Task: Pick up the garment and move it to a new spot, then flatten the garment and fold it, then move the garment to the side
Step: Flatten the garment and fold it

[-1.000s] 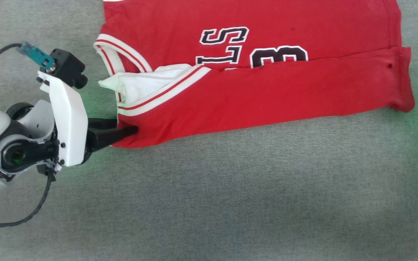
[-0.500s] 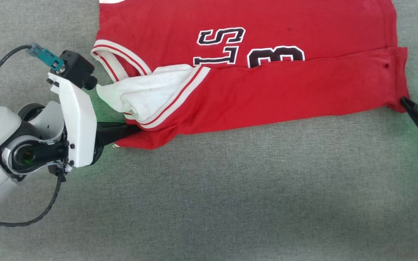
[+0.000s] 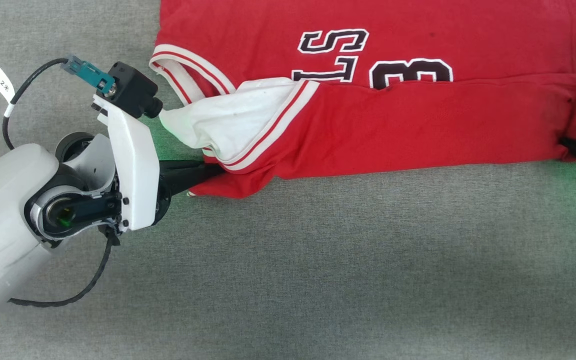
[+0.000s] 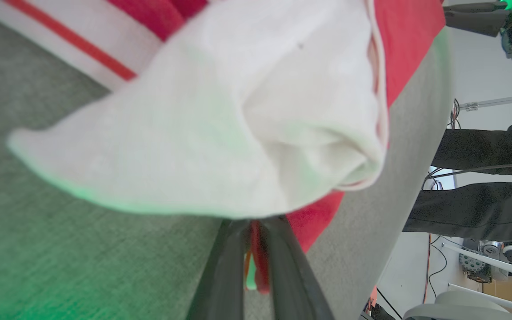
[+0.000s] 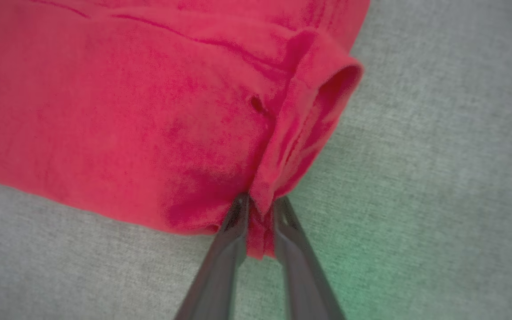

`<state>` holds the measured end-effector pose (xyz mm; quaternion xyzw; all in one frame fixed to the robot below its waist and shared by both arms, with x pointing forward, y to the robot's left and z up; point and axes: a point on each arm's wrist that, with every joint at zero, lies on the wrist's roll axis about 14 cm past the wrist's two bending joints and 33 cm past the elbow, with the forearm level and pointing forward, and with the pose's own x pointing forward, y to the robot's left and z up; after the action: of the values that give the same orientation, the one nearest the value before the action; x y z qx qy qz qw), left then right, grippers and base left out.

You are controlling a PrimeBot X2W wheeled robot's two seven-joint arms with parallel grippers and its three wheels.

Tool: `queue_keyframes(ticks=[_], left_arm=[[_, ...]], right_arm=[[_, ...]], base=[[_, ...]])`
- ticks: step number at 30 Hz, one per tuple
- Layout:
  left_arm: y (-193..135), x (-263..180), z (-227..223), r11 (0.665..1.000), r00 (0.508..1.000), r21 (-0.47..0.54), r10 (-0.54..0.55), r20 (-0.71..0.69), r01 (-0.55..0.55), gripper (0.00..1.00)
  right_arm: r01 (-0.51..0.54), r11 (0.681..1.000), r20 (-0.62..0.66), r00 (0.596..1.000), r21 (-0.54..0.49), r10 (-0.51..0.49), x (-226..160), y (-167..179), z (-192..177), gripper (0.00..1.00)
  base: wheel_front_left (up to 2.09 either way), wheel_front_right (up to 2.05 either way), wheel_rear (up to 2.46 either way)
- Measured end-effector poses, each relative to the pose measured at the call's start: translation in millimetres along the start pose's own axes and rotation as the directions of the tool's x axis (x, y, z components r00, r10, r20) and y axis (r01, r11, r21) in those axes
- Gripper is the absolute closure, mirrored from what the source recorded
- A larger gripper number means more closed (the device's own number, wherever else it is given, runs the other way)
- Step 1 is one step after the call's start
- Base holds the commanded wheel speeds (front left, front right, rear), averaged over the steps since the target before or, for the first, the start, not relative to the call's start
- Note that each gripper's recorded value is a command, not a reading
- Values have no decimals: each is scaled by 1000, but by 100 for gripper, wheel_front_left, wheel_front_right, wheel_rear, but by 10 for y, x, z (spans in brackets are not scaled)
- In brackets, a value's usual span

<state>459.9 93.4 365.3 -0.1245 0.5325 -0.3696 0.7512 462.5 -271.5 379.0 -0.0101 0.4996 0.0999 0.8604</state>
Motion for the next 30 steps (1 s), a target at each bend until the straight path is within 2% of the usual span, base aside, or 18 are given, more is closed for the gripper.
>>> queue_keyframes(ticks=[11,24,29,30], left_arm=[[-38,-162,-31,1000,996,-8,5,92,-4,100],[-270,-577,-656,1000,995,-22,-15,99,17,100],[-311,-588,-745,1000,995,-25,-14,103,17,100],[-319,-587,-742,1000,994,-24,-16,106,18,100]], right_arm=[[-21,1000,40,999,23,20,-98,25,17,100],[-45,999,-43,998,23,46,-517,141,-623,100],[-51,998,-26,998,40,52,-601,205,-694,100],[-48,998,-15,999,39,48,-619,207,-678,97]], base=[[0,0,0],[0,0,0],[0,0,0],[0,0,0]])
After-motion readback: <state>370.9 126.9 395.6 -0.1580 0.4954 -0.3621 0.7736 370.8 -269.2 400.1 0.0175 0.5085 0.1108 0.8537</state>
